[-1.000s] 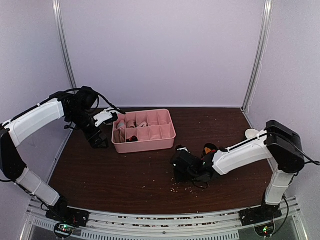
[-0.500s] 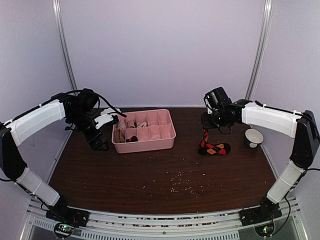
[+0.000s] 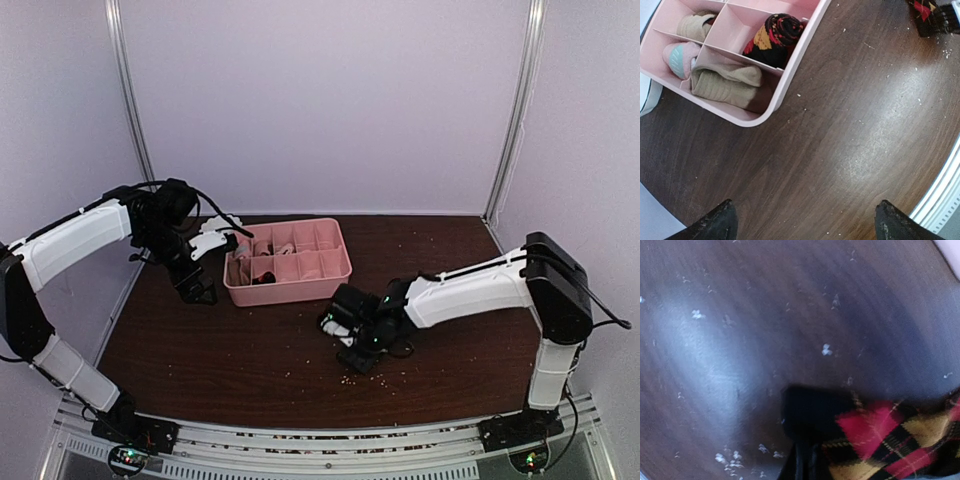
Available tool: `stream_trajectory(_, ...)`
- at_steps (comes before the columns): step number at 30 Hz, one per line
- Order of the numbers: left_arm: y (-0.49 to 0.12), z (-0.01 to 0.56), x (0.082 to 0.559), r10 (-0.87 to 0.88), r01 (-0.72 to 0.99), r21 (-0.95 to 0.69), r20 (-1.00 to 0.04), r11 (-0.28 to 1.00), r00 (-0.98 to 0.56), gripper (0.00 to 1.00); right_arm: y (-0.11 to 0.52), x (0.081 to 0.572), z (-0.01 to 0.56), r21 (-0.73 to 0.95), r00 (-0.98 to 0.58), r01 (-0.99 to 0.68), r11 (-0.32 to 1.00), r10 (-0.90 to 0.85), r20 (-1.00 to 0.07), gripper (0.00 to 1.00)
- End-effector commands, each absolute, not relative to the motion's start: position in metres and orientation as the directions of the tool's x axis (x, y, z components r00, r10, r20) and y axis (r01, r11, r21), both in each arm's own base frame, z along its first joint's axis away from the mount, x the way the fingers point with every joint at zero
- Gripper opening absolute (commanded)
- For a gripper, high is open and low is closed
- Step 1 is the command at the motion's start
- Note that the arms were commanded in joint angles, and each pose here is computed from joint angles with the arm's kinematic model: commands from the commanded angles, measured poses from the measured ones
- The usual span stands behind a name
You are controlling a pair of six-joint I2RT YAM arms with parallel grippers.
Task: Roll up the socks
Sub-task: Adjust the sock at the center of the board, then pass from the right arm to the left
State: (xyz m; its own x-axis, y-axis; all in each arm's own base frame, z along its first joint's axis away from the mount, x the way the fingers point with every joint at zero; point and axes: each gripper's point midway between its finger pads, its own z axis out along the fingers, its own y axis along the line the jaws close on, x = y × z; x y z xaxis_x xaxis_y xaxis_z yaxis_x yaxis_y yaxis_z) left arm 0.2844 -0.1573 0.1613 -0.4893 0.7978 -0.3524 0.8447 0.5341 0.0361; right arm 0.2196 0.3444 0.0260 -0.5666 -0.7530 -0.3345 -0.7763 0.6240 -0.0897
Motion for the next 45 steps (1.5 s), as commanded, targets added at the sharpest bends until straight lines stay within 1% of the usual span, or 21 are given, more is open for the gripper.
stream_trajectory(1, -0.175, 0.167, 0.278, 0.782, 0.868, -0.041, -0.413, 0.495, -0.466, 0.98, 0.362, 0.167, 0.013, -0.063, -0.466, -0.860, 0.506, -0.830, -0.308, 0.00)
stream_trajectory(3, -0.185, 0.167, 0.269, 0.777, 0.885, -0.093, -0.444, 0.456, -0.447, 0.98, 0.364, 0.157, 0.009, -0.060, -0.451, -0.871, 0.487, -0.842, -0.295, 0.00)
stream_trajectory(7, -0.202, 0.166, 0.246, 0.780, 0.926, -0.167, -0.500, 0.339, -0.376, 0.98, 0.366, 0.148, 0.006, 0.002, -0.490, -0.857, 0.515, -0.814, -0.312, 0.00)
stream_trajectory(9, -0.209, 0.167, 0.237, 0.781, 0.949, -0.166, -0.540, 0.267, -0.314, 0.98, 0.372, 0.142, 0.009, 0.084, -0.533, -0.837, 0.541, -0.769, -0.354, 0.00)
stream_trajectory(10, -0.213, 0.168, 0.233, 0.773, 0.960, -0.155, -0.568, 0.234, -0.281, 0.98, 0.378, 0.141, 0.012, 0.136, -0.561, -0.819, 0.557, -0.728, -0.394, 0.00)
stream_trajectory(11, -0.216, 0.170, 0.229, 0.767, 0.969, -0.139, -0.593, 0.203, -0.246, 0.98, 0.374, 0.137, 0.008, 0.190, -0.607, -0.788, 0.586, -0.687, -0.399, 0.00)
stream_trajectory(12, -0.219, 0.168, 0.227, 0.764, 0.977, -0.117, -0.609, 0.177, -0.211, 0.98, 0.381, 0.138, 0.014, 0.246, -0.631, -0.770, 0.589, -0.643, -0.434, 0.00)
stream_trajectory(13, -0.222, 0.164, 0.223, 0.772, 0.985, -0.092, -0.612, 0.145, -0.171, 0.98, 0.375, 0.135, 0.009, 0.301, -0.680, -0.729, 0.615, -0.599, -0.423, 0.00)
stream_trajectory(14, -0.226, 0.161, 0.218, 0.780, 0.991, -0.074, -0.612, 0.112, -0.134, 0.98, 0.376, 0.134, 0.011, 0.350, -0.708, -0.702, 0.620, -0.556, -0.435, 0.00)
stream_trajectory(19, -0.263, 0.141, 0.194, 0.806, 0.997, 0.013, -0.588, -0.072, 0.066, 0.97, 0.377, 0.121, 0.015, 0.564, -0.815, -0.579, 0.590, -0.407, -0.412, 0.00)
stream_trajectory(23, -0.302, 0.132, 0.178, 0.784, 0.976, 0.041, -0.590, -0.212, 0.195, 0.90, 0.379, 0.121, 0.020, 0.697, -0.883, -0.469, 0.542, -0.291, -0.367, 0.00)
stream_trajectory(26, -0.330, 0.116, 0.166, 0.782, 0.955, 0.018, -0.570, -0.295, 0.252, 0.80, 0.364, 0.120, 0.015, 0.768, -0.932, -0.362, 0.529, -0.200, -0.302, 0.00)
stream_trajectory(28, -0.346, 0.106, 0.164, 0.780, 0.945, 0.009, -0.562, -0.327, 0.275, 0.74, 0.357, 0.120, 0.010, 0.789, -0.951, -0.307, 0.531, -0.158, -0.264, 0.00)
stream_trajectory(32, -0.375, 0.087, 0.162, 0.783, 0.937, -0.010, -0.552, -0.350, 0.287, 0.65, 0.351, 0.116, 0.000, 0.813, -0.967, -0.256, 0.523, -0.128, -0.222, 0.00)
stream_trajectory(38, -0.409, 0.084, 0.154, 0.744, 0.926, 0.007, -0.592, -0.378, 0.309, 0.58, 0.351, 0.114, -0.007, 0.820, -0.971, -0.240, 0.519, -0.121, -0.208, 0.00)
stream_trajectory(40, -0.414, 0.083, 0.148, 0.731, 0.919, 0.012, -0.601, -0.394, 0.322, 0.53, 0.350, 0.115, -0.007, 0.820, -0.970, -0.243, 0.518, -0.119, -0.212, 0.00)
stream_trajectory(43, -0.417, 0.077, 0.139, 0.717, 0.905, 0.011, -0.607, -0.425, 0.343, 0.51, 0.348, 0.114, -0.009, 0.815, -0.970, -0.242, 0.526, -0.118, -0.212, 0.00)
stream_trajectory(45, -0.419, 0.070, 0.136, 0.718, 0.900, -0.001, -0.603, -0.437, 0.347, 0.48, 0.349, 0.115, -0.008, 0.816, -0.971, -0.240, 0.525, -0.115, -0.211, 0.00)
